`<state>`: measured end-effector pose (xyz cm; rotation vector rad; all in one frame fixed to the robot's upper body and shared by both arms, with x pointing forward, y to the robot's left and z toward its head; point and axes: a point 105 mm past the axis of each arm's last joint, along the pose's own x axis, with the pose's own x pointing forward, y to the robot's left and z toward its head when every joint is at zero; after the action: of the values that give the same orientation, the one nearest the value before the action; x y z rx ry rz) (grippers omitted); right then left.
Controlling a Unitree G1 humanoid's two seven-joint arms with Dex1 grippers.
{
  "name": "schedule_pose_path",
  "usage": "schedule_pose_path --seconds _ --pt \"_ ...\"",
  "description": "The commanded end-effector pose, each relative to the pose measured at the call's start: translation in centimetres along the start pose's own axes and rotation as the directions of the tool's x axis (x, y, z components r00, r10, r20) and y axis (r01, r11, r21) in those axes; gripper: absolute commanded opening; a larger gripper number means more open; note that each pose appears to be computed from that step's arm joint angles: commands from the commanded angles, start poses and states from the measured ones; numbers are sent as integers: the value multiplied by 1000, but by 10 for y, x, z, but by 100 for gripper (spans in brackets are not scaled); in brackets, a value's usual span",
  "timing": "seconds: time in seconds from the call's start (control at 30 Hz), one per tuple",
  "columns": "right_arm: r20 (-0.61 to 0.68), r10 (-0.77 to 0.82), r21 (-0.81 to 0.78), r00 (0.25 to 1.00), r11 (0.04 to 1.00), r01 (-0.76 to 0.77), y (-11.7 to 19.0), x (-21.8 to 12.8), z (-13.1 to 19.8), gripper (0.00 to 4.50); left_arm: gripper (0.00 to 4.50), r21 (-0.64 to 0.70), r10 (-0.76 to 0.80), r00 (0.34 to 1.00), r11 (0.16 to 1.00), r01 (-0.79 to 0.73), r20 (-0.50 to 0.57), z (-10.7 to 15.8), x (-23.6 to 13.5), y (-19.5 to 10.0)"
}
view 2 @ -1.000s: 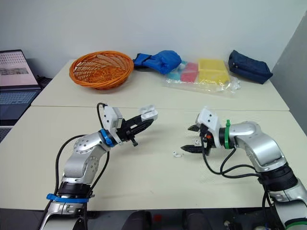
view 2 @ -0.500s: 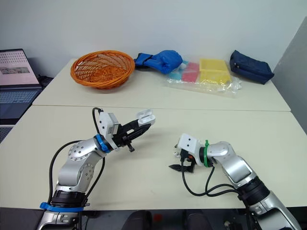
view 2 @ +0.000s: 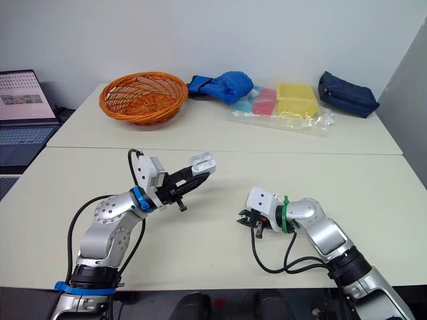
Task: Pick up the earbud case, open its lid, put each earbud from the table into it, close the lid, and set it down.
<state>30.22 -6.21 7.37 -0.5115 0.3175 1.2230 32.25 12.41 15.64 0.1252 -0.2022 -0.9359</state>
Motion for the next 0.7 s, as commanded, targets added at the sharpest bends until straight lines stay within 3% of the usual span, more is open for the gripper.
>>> schedule_pose_path --seconds 0.03,0.17,0.37,0.5,0.7 --pt "-58 -47 0 997 999 47 -11 -22 -14 41 80 35 -30 999 999 29 33 11 3 -5" --pt "-88 -48 -14 995 999 47 -10 -46 -17 41 80 28 -32 999 999 31 40 11 6 -7" --pt "-188 -44 33 981 998 51 -11 -128 -17 41 80 29 -41 998 999 39 45 9 7 -8" --pt "-289 -94 35 953 993 109 -20 -164 -35 41 80 22 -35 998 999 34 45 6 6 -10" --pt "-520 -40 79 853 992 94 -15 -210 -89 41 80 20 -43 998 999 42 46 6 7 -14"
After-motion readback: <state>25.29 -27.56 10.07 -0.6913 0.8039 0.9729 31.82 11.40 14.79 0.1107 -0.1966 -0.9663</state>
